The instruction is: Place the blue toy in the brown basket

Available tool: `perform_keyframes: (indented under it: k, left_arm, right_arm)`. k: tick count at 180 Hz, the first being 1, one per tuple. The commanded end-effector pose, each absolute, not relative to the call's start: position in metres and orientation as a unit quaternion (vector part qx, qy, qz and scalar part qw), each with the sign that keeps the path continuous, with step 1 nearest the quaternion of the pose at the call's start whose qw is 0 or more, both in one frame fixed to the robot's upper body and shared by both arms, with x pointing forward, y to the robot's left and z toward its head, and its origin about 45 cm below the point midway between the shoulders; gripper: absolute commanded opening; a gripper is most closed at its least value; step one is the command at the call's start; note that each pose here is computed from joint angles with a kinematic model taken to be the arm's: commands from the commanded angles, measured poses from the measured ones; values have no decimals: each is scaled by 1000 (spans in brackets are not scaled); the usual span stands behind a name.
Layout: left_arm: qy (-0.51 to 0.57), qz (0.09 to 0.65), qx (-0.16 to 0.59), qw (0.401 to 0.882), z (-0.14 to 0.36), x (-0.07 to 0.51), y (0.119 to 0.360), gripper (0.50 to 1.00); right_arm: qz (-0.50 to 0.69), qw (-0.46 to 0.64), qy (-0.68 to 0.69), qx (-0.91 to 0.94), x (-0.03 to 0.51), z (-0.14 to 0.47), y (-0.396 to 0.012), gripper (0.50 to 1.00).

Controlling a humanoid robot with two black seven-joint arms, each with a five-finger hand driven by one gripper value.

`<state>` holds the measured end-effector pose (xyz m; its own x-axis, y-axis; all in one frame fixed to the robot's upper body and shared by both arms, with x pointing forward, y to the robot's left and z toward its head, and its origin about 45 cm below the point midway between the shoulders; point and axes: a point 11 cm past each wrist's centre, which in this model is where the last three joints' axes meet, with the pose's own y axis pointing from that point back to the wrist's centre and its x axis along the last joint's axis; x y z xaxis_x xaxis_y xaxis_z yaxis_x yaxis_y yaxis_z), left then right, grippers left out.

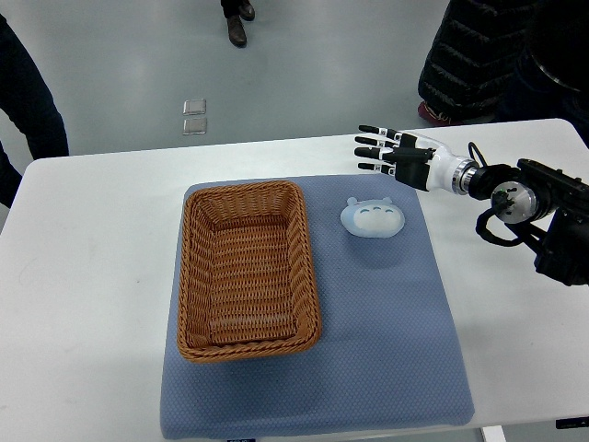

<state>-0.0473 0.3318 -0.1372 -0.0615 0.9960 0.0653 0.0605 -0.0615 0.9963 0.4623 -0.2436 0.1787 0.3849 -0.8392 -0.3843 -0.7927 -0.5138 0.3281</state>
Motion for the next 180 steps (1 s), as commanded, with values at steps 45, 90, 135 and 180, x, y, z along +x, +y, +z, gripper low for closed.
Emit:
perform_keyframes:
  k: [45, 90, 135, 180]
  left_arm:
    - [513, 520, 512, 453, -137, -47, 332, 1000]
    - [511, 519, 514, 453, -137, -47, 333, 1000]
    - [511, 518, 514, 453, -137, -47, 333, 1000]
    - [511, 518, 514, 454, -137, -47, 332, 1000]
  right_arm:
    - [-256, 45, -490, 832, 462, 179, -244, 911]
    - [-230, 77, -483, 841, 461, 179, -244, 909]
    - [-131, 126, -450, 874, 459, 183, -241, 907]
    - [47, 226, -377, 897, 458, 188, -235, 907]
